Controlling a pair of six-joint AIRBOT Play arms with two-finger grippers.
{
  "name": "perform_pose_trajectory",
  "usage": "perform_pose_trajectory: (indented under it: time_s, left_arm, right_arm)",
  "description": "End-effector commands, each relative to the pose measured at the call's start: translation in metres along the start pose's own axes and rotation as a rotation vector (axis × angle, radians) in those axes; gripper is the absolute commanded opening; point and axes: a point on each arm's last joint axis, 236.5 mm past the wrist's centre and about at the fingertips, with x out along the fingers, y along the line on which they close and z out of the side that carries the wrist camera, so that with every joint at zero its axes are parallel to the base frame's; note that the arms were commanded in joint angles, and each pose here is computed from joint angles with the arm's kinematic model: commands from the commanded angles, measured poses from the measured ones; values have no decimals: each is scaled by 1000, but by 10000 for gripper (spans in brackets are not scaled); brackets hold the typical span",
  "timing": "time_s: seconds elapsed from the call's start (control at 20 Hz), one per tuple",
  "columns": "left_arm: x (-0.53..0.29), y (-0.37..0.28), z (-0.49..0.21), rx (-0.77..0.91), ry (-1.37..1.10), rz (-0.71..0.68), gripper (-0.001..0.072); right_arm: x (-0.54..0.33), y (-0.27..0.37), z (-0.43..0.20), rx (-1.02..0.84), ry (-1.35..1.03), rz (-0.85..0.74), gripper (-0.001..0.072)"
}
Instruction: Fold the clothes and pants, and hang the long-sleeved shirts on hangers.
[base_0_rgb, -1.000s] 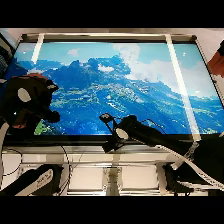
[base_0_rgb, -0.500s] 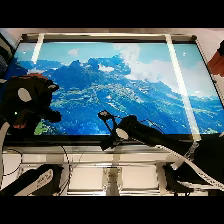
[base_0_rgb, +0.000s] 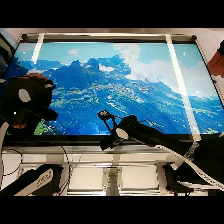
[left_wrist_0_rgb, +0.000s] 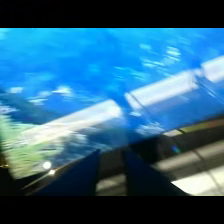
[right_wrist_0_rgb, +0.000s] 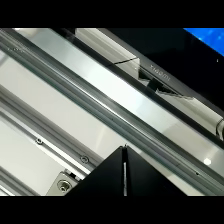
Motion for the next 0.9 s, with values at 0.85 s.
perform_pose_trajectory:
  time_s: [0.85]
  left_arm:
    - [7,291,-133,-1186,-351,96,675]
  right_arm:
    - [-2,28,-4,63,19,119,22]
